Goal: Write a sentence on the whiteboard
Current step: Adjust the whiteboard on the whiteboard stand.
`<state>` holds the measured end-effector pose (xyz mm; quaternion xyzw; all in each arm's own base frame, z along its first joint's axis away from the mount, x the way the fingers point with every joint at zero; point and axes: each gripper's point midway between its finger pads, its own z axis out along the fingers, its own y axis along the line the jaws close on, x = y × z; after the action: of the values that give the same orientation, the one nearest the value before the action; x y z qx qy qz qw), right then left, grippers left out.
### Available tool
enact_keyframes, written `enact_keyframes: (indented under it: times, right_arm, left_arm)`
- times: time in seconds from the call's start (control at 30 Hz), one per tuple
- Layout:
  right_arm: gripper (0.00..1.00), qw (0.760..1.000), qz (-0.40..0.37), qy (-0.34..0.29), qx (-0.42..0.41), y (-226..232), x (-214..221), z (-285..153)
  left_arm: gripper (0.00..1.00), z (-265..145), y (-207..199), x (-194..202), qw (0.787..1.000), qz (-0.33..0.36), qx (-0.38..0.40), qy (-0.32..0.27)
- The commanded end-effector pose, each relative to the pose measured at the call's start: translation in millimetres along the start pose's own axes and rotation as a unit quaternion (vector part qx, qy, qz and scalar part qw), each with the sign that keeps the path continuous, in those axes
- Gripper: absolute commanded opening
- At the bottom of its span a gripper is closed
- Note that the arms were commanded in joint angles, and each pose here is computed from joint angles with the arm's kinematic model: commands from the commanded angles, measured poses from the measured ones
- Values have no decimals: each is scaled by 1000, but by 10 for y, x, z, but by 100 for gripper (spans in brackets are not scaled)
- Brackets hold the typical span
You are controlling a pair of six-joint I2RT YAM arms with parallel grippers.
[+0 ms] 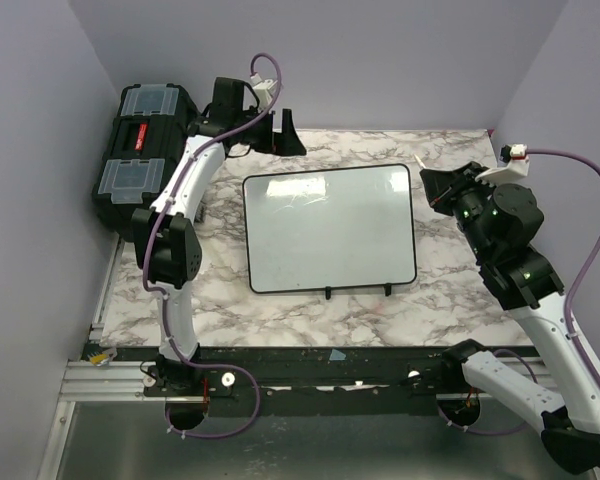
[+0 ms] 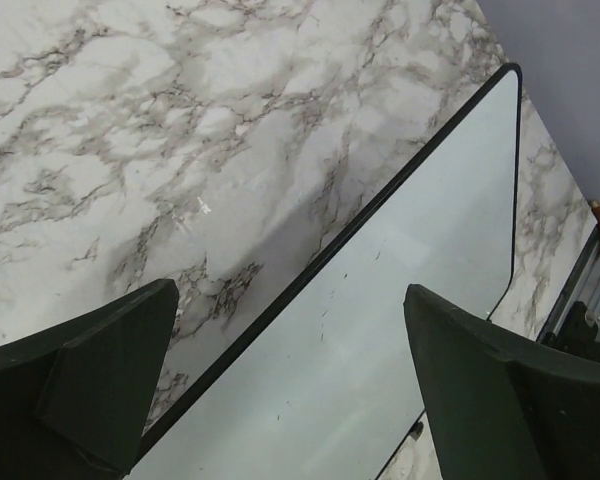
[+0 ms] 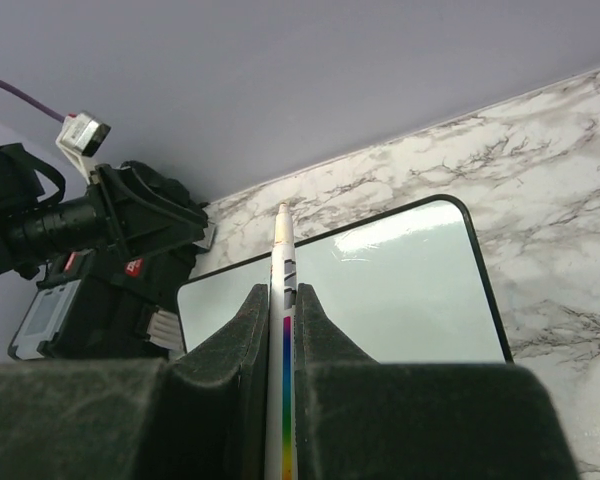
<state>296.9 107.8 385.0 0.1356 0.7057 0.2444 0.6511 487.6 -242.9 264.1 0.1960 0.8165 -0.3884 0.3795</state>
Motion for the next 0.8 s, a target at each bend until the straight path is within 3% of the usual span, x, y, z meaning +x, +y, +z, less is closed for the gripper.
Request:
enact_keyframes:
  times: [0.0,0.27,0.5,0.77]
  right_arm:
    - [1,1000,1,10,-4,-1,58,10]
    - [1,1000,-3,18,0,-22,92,8]
    - [1,1000,-1,22,-3,-11,121,27]
    - [1,1000,-1,22,-3,-13,119,19]
  left_arm:
    - [98,135,-62,340,996,21,53,70]
    - [95,182,-54,533,990,23,99,97]
    - [73,158,-93,627,985,29,124,117]
    - [59,141,-141,729,981,17,143,126]
